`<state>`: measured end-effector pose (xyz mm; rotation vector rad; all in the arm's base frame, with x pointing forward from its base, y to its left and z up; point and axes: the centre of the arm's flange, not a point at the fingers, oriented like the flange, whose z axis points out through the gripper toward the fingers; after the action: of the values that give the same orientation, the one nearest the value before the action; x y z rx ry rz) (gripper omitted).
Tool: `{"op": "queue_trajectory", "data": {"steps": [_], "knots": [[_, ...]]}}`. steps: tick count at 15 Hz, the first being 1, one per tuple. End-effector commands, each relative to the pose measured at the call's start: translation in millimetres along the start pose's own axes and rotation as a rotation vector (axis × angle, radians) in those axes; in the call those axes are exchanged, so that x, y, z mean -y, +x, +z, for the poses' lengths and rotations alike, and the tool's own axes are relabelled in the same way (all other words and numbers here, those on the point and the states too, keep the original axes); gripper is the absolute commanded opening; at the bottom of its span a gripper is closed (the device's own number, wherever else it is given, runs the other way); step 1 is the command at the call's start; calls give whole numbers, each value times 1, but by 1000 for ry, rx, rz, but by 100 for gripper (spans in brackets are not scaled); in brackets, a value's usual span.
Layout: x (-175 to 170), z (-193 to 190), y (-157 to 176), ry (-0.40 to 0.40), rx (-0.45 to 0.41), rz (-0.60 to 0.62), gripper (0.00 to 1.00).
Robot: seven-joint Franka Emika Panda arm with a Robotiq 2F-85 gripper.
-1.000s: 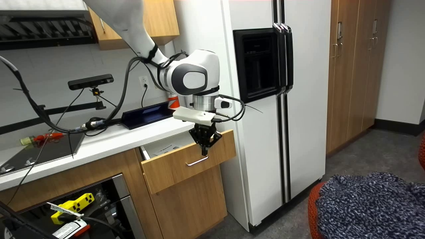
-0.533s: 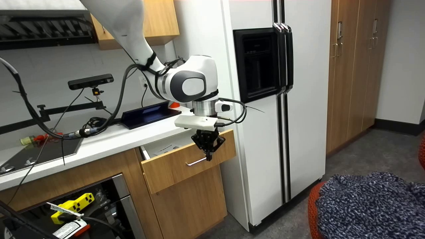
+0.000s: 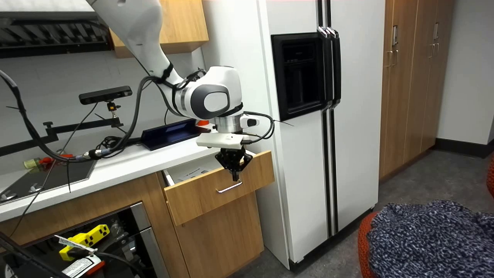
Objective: Close the open drawer
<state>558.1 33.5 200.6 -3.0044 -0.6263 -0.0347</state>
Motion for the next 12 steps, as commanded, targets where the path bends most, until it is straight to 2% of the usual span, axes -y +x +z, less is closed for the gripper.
{"op": "queue_trajectory", "data": {"steps": [1,5,12], "knots": [[15,-1,6,7,-28,-9,0],[26,-3,8,9,-24,-25,0],[22,1,8,15,-5,-32,1]]}}
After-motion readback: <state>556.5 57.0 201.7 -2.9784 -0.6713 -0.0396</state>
